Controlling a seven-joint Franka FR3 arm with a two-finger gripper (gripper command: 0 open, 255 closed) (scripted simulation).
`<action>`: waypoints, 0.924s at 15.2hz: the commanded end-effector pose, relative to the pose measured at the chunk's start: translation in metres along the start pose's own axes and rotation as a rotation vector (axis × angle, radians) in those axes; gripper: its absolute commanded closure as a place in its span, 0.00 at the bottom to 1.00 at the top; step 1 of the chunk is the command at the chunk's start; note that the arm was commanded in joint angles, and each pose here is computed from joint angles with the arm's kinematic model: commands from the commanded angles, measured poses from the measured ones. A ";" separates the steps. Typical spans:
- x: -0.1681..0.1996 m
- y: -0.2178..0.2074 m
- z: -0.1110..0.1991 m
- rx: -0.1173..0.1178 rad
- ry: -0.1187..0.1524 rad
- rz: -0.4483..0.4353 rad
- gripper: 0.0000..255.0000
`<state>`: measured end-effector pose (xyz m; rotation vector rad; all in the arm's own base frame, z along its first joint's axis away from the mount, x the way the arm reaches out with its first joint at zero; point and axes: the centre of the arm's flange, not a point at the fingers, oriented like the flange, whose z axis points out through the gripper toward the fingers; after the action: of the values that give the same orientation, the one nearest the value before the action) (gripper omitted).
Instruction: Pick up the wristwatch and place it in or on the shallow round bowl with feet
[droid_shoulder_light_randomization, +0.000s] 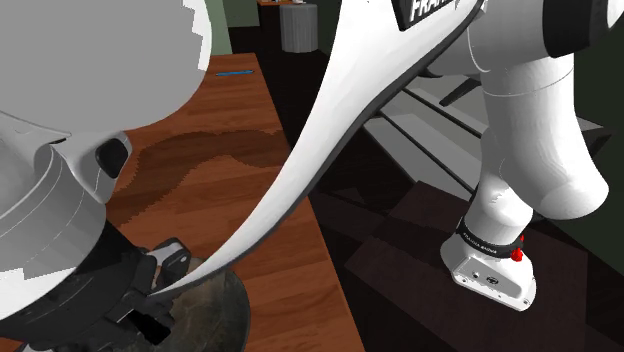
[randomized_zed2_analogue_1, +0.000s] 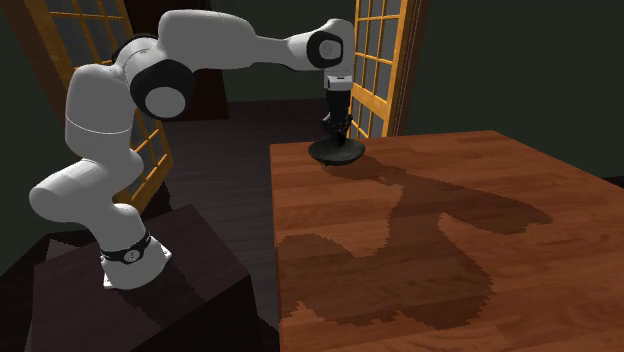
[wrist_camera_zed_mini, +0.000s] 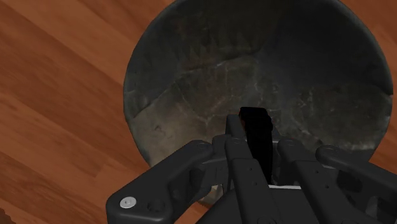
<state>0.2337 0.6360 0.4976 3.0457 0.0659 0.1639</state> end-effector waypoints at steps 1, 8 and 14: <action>0.000 0.000 0.001 0.000 0.000 0.000 1.00; 0.000 0.000 0.001 0.000 0.000 0.000 0.00; 0.000 0.000 -0.039 0.000 0.000 0.000 0.00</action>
<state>0.2292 0.6379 0.5235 3.0474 0.0665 0.1651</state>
